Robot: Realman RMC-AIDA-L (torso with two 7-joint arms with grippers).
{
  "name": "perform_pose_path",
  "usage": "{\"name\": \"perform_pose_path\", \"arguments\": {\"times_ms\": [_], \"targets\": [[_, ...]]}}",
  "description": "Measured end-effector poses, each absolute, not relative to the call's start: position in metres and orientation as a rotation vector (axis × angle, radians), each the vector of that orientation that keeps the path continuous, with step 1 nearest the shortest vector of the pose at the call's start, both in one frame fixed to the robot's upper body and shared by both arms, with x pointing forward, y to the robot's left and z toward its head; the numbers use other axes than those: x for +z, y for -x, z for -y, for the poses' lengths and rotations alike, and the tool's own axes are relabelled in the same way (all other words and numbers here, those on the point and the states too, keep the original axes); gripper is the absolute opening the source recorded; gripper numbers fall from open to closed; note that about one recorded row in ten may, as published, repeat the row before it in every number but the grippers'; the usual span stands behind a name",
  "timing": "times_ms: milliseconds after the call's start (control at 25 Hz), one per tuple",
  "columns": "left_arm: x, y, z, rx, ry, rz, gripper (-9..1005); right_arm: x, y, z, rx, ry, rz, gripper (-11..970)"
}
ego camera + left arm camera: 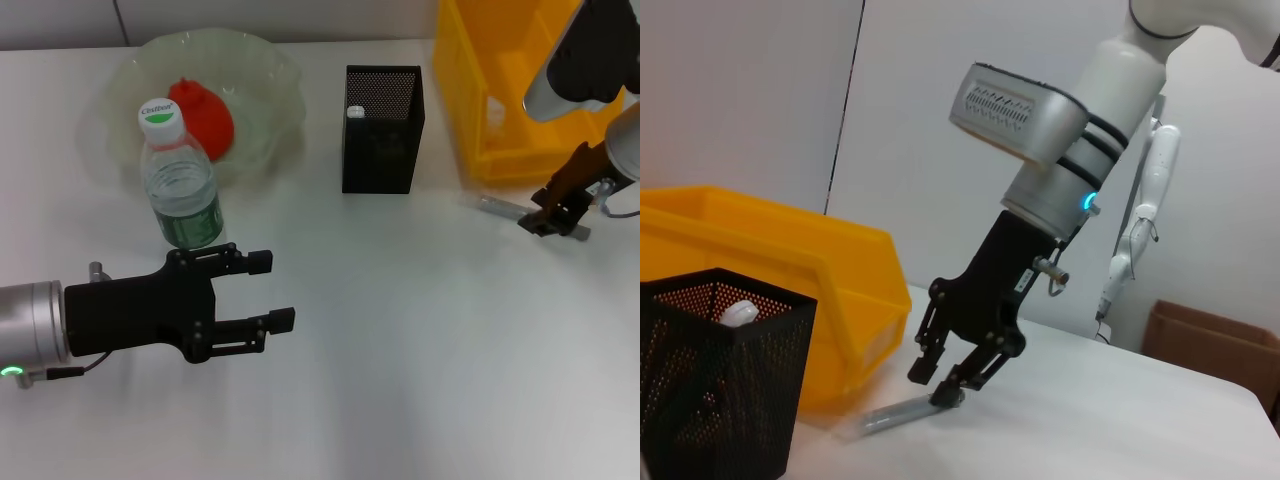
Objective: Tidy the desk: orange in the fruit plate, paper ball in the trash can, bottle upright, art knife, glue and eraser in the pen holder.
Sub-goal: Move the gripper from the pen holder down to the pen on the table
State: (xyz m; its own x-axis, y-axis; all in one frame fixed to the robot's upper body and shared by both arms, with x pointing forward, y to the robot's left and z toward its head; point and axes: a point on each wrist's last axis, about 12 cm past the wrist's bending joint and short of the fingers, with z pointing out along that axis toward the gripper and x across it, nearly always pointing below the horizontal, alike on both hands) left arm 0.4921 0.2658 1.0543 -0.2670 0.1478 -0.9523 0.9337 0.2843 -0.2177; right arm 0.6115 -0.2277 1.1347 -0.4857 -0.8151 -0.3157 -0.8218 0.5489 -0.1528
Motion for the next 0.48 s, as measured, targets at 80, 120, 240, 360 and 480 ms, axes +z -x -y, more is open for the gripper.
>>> {"name": "perform_pose_path", "arguments": {"times_ms": [80,120,240,360,480], "targets": [[1.054,-0.492,-0.265,-1.091,-1.006,-1.645,755,1.134,-0.612,0.228,0.023,1.339,-2.434,324],[1.055,-0.492,-0.265,-1.091,-1.005,-1.645,755,1.133,-0.613,0.228,0.021,1.337,-2.432,323],[1.055,-0.493,-0.264,-1.092,-1.006,-1.644,755,1.128,-0.614,0.229,0.016,1.325,-2.432,320],[1.056,-0.494,-0.263,-1.093,-1.007,-1.640,755,1.122,-0.616,0.229,0.016,1.318,-2.439,316],[1.056,-0.495,-0.262,-1.096,-1.009,-1.638,755,1.114,-0.618,0.228,0.013,1.327,-2.440,313]]}}
